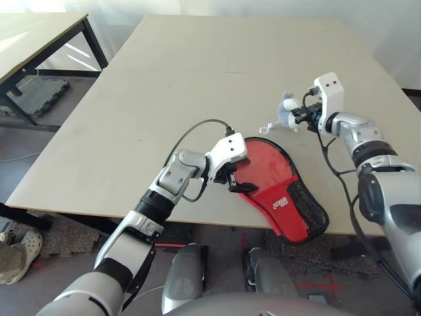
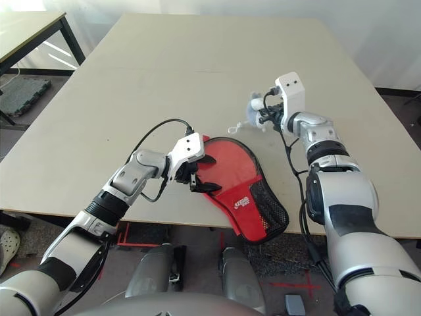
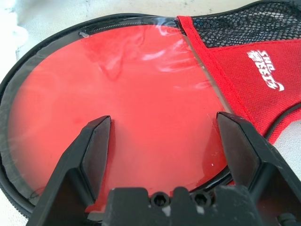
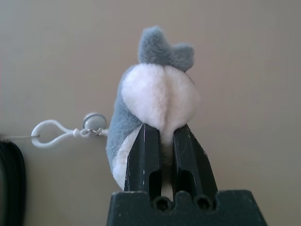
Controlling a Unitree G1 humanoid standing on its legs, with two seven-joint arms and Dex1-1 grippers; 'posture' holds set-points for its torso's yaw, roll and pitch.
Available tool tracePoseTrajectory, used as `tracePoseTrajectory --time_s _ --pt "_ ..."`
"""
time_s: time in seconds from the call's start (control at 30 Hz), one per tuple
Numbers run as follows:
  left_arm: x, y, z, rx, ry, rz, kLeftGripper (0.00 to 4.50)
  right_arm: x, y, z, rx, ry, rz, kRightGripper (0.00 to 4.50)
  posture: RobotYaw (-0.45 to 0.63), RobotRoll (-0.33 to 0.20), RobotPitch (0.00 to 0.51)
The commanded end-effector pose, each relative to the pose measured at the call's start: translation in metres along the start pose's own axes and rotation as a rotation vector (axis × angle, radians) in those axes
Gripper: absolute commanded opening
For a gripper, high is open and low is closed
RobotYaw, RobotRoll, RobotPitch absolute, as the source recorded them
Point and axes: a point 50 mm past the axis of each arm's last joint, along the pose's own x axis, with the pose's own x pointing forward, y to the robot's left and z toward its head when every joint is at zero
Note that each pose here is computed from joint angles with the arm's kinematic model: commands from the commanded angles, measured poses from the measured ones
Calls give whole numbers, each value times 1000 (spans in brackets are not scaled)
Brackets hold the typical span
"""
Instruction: Store the ping-pong paddle in its case and zip it.
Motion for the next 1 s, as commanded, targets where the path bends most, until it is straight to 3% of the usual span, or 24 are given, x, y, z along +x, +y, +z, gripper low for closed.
tracePoseTrajectory --time_s 0.03,0.3,1.0 --pt "8 -4 -12 -36 59 -43 4500 -17 -16 -3 5 -24 -35 9 54 0 106" --pt "13 -1 -10 -26 59 -61 4500 -46 -28 -22 41 -14 7 9 13 0 109" --pt "13 10 -8 -5 66 -55 4500 -156 11 -70 212 276 323 9 -22 0 113"
